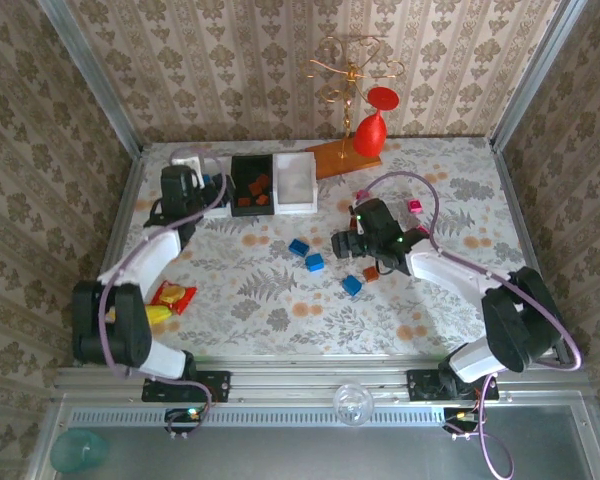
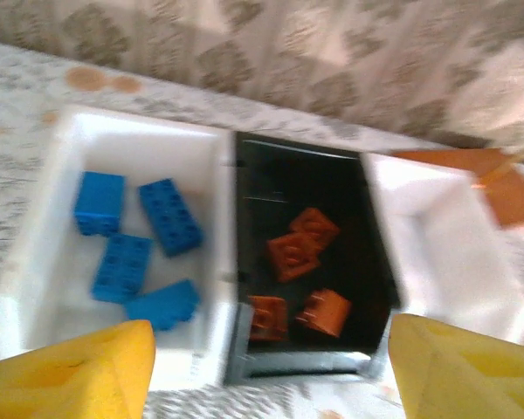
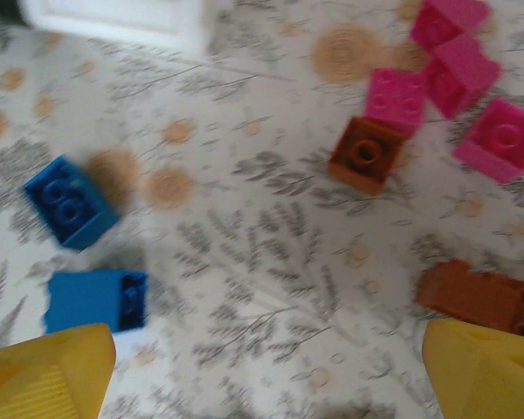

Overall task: Sort the legos into containers by color
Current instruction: Place the lego in the container, then pick up the lego from the center of the table.

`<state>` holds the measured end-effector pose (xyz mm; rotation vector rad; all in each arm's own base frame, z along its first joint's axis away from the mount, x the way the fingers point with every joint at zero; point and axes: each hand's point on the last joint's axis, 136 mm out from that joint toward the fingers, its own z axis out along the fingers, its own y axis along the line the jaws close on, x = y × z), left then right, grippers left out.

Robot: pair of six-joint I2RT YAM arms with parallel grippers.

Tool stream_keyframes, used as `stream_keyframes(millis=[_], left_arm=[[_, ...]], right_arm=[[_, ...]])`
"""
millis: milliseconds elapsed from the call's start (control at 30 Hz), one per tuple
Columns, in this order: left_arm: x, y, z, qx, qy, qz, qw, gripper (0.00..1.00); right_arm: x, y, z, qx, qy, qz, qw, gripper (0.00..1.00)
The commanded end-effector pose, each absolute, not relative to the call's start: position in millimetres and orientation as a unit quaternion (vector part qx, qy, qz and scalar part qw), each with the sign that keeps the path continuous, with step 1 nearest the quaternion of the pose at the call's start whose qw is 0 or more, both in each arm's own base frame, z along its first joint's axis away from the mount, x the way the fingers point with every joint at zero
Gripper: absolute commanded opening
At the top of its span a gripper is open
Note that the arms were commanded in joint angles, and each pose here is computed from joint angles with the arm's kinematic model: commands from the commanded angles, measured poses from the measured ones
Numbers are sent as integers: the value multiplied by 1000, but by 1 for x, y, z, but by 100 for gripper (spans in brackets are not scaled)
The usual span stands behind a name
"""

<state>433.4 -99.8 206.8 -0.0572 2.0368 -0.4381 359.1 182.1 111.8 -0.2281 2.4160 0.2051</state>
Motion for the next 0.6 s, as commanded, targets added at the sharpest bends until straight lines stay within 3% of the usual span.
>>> stream_keyframes(millis=[0,267,567], left_arm=[[404,-135,210,-2,826,-243,509,73],[346,-160,185,23,831,-260,491,74],[320,-171,167,35,838,-266,474,75]], right_arm=[[383,172,102,-47,940,40,336,91],[434,173,72,-23,949,12,313,84],[449,165,41,12,959,-1,283,73]])
